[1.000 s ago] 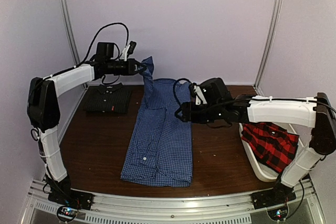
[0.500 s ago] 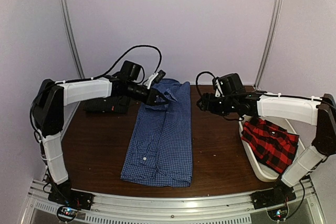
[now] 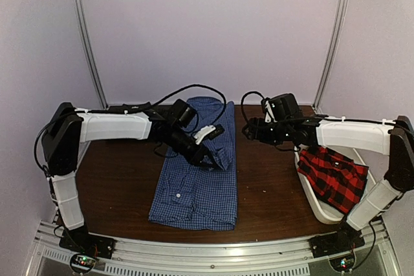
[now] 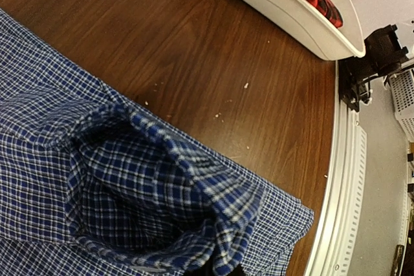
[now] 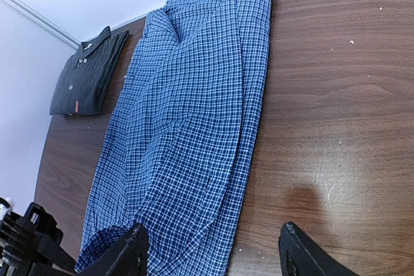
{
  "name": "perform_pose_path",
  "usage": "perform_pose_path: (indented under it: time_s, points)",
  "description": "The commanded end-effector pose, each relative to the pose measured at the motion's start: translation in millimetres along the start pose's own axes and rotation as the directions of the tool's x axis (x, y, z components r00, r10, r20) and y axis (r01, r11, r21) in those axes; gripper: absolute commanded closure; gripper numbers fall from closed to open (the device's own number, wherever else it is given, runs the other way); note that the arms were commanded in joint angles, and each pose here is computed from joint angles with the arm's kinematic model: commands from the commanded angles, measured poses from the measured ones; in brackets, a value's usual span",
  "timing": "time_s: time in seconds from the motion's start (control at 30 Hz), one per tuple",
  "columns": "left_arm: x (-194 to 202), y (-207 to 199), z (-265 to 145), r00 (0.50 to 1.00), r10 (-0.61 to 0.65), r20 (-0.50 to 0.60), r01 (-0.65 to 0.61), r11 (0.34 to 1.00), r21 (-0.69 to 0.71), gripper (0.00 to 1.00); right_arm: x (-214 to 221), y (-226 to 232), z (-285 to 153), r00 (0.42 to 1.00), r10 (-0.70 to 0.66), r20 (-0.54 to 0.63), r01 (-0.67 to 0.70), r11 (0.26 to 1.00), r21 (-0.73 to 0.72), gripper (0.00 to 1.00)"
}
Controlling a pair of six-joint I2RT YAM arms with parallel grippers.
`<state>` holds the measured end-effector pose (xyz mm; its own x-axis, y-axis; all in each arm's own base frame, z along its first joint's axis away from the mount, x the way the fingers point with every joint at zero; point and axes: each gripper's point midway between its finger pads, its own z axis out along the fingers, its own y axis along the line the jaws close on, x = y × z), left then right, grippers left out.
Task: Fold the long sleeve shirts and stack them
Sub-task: Fold the sleeve of the rectangle-folded shirt.
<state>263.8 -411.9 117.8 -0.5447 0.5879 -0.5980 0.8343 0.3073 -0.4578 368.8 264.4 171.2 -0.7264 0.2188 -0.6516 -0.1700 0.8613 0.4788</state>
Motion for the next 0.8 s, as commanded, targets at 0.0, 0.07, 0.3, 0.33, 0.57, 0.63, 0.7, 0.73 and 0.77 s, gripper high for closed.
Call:
perform_pose_path:
  time_s: [0.0,0.07,0.3,0.33,0.57,0.63,0.7,0.73,0.77]
  points:
    - [0.6,-17.7,-7.2,0.998,0.054,-0.011,-0.054,0.998,-0.019,0.96,4.2,-3.2,4.6,1.0,-0.004,-0.005,0.004,1.0,-0.01,0.3]
    - [4.9,-22.8,-5.5,0.998,0.054,-0.021,-0.054,0.998,-0.014,0.97,5.6,-2.9,5.4,1.0,0.0,-0.009,0.0,1.0,-0.016,0.3]
    - [37.0,-20.4,-2.2,0.995,0.021,-0.098,-0.025,0.999,-0.041,0.97,10.0,-3.3,6.3,1.0,0.001,-0.02,-0.001,1.0,-0.025,0.3]
    - [41.0,-19.9,-1.7,0.994,0.016,-0.105,-0.02,0.999,-0.041,0.96,11.1,-3.2,6.5,1.0,0.0,-0.022,0.0,1.0,-0.025,0.3]
    - [54.8,-23.5,2.2,0.991,-0.003,-0.136,-0.002,0.999,-0.035,0.94,15.1,-5.3,7.3,1.0,0.009,-0.03,-0.009,1.0,-0.027,0.29]
    - [55.6,-25.6,2.0,0.99,-0.004,-0.142,0.0,0.999,-0.032,0.93,16.7,-5.0,7.8,0.999,0.009,-0.036,-0.01,1.0,-0.03,0.29]
    - [56.6,-26.8,1.6,0.989,-0.005,-0.149,0.0,0.999,-0.034,0.92,16.7,-5.4,7.3,0.999,0.01,-0.036,-0.011,1.0,-0.028,0.29]
    - [56.8,-26.2,1.5,0.989,-0.005,-0.15,-0.001,0.999,-0.039,0.92,17.0,-5.5,7.3,0.999,0.009,-0.036,-0.01,1.0,-0.029,0.29]
    - [56.3,-25.1,1.3,0.989,-0.006,-0.149,-0.001,0.999,-0.047,0.92,17.5,-5.7,7.3,0.999,0.008,-0.037,-0.009,1.0,-0.028,0.29]
